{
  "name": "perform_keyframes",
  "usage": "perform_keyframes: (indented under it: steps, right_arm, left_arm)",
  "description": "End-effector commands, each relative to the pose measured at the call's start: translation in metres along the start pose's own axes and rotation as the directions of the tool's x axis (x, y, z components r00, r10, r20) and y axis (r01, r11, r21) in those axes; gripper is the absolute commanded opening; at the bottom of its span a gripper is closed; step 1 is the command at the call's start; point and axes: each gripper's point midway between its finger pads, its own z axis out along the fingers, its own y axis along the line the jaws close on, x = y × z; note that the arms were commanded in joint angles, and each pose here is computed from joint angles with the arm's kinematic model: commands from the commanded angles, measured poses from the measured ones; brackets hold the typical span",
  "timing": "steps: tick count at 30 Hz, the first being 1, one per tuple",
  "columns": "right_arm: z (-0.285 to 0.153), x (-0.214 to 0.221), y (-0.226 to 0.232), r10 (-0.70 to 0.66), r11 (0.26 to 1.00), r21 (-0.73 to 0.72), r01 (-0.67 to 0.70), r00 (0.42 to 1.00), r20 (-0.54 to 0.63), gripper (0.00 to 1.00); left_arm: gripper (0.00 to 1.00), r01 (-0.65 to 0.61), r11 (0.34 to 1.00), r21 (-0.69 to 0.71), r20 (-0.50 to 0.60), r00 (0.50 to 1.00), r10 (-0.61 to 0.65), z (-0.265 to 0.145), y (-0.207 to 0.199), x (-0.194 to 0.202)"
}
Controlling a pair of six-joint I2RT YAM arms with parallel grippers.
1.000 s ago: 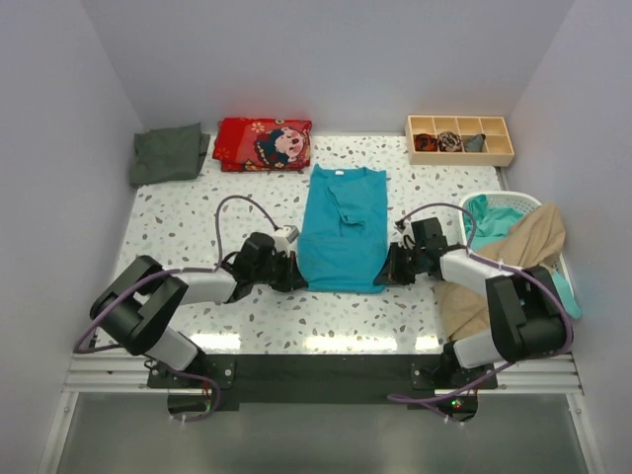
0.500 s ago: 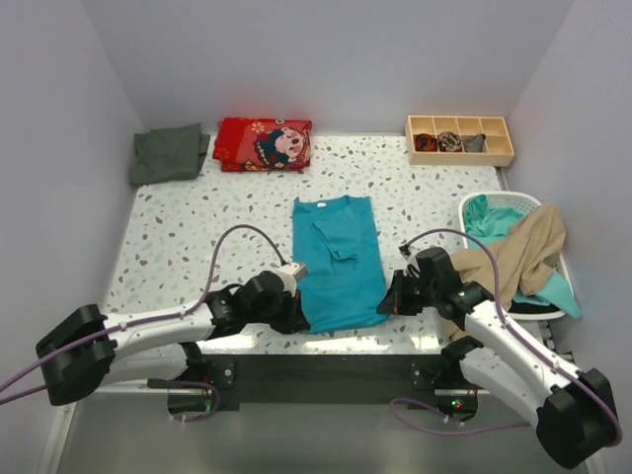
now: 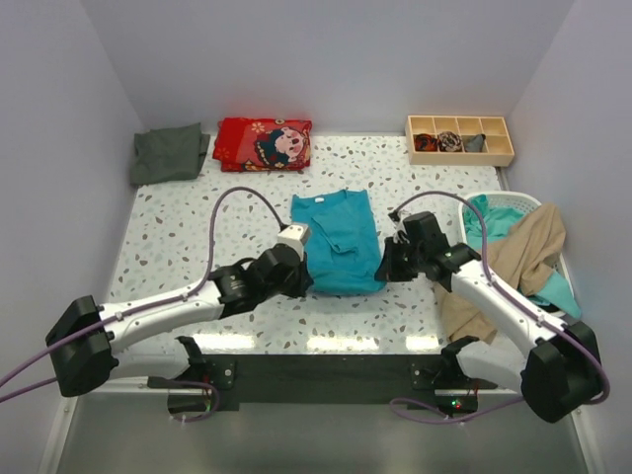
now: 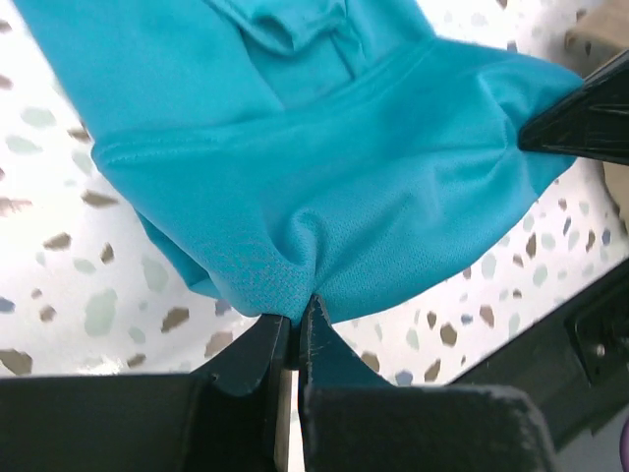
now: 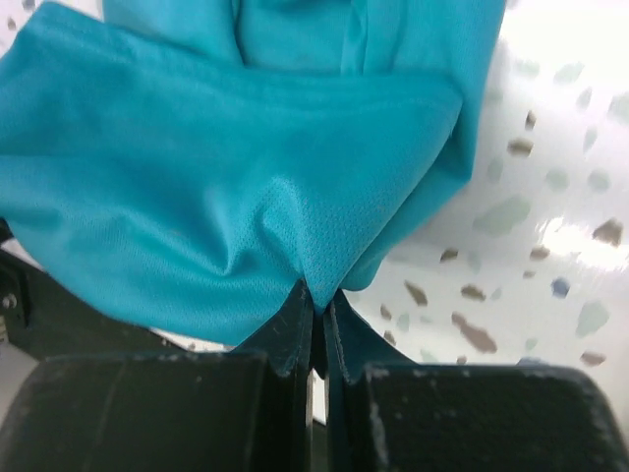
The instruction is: Fold and stack the t-shirts
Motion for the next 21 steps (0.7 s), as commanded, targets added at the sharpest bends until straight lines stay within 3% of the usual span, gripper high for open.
perform_keyframes:
  steps: [1,9,13,21]
  right_arm:
    - [0.008,-0.052,0.006,-0.097,0.995,0.045,0.093,0.992,0.078,0.0]
    - [0.03,-0.104,0.019,-0.16,0.985,0.071,0.156,0.985,0.059,0.0]
    - [0.047,-0.126,0.015,-0.146,0.987,0.073,0.143,0.989,0.037,0.0]
    - [0.088,-0.176,0.002,-0.106,0.992,0.068,0.104,0.994,0.018,0.01]
  left_arm:
    - [0.04,-0.04,0.994,-0.099,0.122,0.991,0.052,0.006,0.004,-0.054]
    - [0.07,0.006,0.996,-0.094,0.156,0.988,0.009,0.026,0.028,-0.094]
    - [0.11,0.0,0.988,-0.154,0.15,0.988,0.023,0.046,0.053,-0.111]
    - [0.11,0.029,0.994,-0.109,0.158,0.987,-0.011,0.091,0.076,-0.151]
